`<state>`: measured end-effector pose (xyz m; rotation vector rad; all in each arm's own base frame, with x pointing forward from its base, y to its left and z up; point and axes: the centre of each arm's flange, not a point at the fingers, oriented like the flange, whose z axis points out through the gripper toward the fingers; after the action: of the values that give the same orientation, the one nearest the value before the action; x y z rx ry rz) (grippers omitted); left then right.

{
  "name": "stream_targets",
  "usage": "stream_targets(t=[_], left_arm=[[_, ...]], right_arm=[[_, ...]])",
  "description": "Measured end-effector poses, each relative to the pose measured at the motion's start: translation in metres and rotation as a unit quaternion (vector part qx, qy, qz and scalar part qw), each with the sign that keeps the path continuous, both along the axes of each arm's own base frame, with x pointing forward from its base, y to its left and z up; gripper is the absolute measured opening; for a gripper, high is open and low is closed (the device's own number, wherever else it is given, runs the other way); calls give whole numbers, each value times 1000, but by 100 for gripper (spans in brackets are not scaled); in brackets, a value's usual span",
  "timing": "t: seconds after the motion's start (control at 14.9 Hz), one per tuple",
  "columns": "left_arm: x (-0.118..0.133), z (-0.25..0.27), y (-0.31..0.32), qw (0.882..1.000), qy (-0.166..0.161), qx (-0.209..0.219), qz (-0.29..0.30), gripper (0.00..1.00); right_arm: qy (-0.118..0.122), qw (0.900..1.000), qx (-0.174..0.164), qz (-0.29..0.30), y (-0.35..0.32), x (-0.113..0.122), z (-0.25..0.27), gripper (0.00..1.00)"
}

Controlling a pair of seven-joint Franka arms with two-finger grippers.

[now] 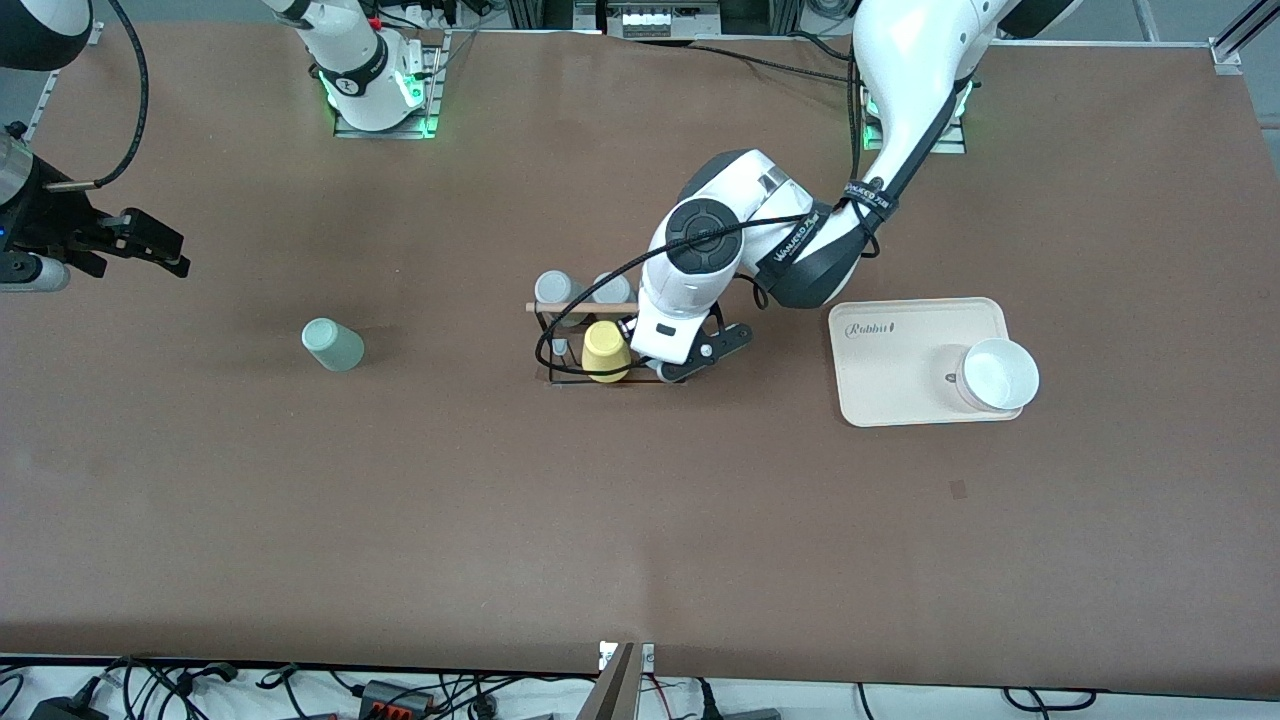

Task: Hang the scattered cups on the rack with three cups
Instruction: 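Lower the light blue cup onto the rack beside the yellow cup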

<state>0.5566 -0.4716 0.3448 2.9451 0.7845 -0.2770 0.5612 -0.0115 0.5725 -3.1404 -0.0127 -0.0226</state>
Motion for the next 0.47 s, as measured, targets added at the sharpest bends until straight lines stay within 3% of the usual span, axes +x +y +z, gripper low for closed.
stream_targets(t=[0.47], left_arm=[[2, -36, -6, 1000, -6, 14, -6, 63]], right_arm=[[2, 1000, 0, 0, 0, 1, -2, 100]])
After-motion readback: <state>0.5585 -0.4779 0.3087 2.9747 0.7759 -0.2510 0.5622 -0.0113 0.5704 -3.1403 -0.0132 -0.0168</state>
